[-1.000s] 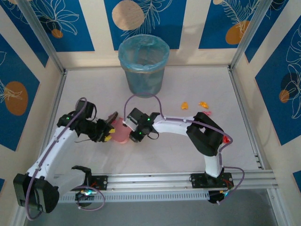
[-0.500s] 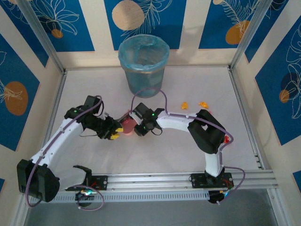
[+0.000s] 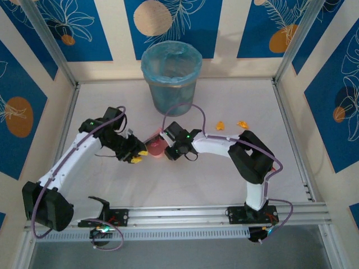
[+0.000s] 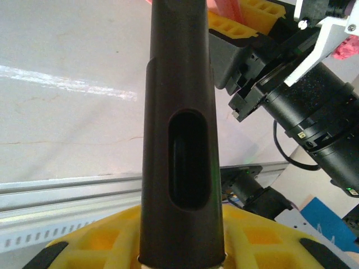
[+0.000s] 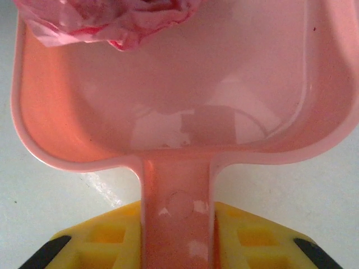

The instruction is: Sweep away the paper scraps from the table

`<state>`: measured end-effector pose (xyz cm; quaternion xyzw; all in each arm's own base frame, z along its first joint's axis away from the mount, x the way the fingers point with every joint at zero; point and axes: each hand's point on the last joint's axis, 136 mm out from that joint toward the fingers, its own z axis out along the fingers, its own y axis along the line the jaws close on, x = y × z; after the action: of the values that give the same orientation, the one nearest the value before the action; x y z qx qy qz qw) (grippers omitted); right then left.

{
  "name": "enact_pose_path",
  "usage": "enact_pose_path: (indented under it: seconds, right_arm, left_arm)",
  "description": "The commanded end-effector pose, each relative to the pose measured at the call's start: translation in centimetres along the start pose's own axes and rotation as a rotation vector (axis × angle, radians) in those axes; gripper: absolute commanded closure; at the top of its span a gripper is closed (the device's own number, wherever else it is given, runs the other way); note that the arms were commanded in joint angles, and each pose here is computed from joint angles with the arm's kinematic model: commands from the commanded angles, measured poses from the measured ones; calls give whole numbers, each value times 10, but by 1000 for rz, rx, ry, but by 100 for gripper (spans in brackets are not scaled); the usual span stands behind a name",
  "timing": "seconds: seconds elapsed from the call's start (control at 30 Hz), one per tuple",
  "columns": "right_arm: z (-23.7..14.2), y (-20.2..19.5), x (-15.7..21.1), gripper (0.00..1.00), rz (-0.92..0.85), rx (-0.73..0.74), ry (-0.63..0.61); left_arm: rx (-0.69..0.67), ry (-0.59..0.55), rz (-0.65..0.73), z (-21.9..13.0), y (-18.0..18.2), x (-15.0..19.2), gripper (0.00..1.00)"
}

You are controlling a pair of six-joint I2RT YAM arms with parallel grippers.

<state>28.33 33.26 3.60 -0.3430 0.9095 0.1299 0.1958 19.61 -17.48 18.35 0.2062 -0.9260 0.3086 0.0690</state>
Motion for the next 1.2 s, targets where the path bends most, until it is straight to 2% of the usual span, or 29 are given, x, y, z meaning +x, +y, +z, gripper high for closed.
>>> enact_pose_path:
  seconds: [0.0,0.2,0.4,0.7,1.03,1.17]
  right_arm:
    - [-5,-10,14,100,57,30,32]
    - [-21,-6,0,100,109,-25,-35]
    - [-39,3,-12,100,145,-108,-100]
    - [-39,-4,-9,100,189,-117,-85]
    - [-28,-8,-7,100,147,-85,-74]
    - [-22,-9,-3,100,119,-62,-60]
  left_arm:
    - [-77,22,76,-8,7,11,100]
    - [-160,-6,119,-12,16,10,100]
    - [-191,-83,137,-17,19,0,100]
    - [-225,-179,166,-28,24,-9,100]
    - [-190,-152,189,-25,19,-5,100]
    - [-112,-114,208,-18,4,-1,100]
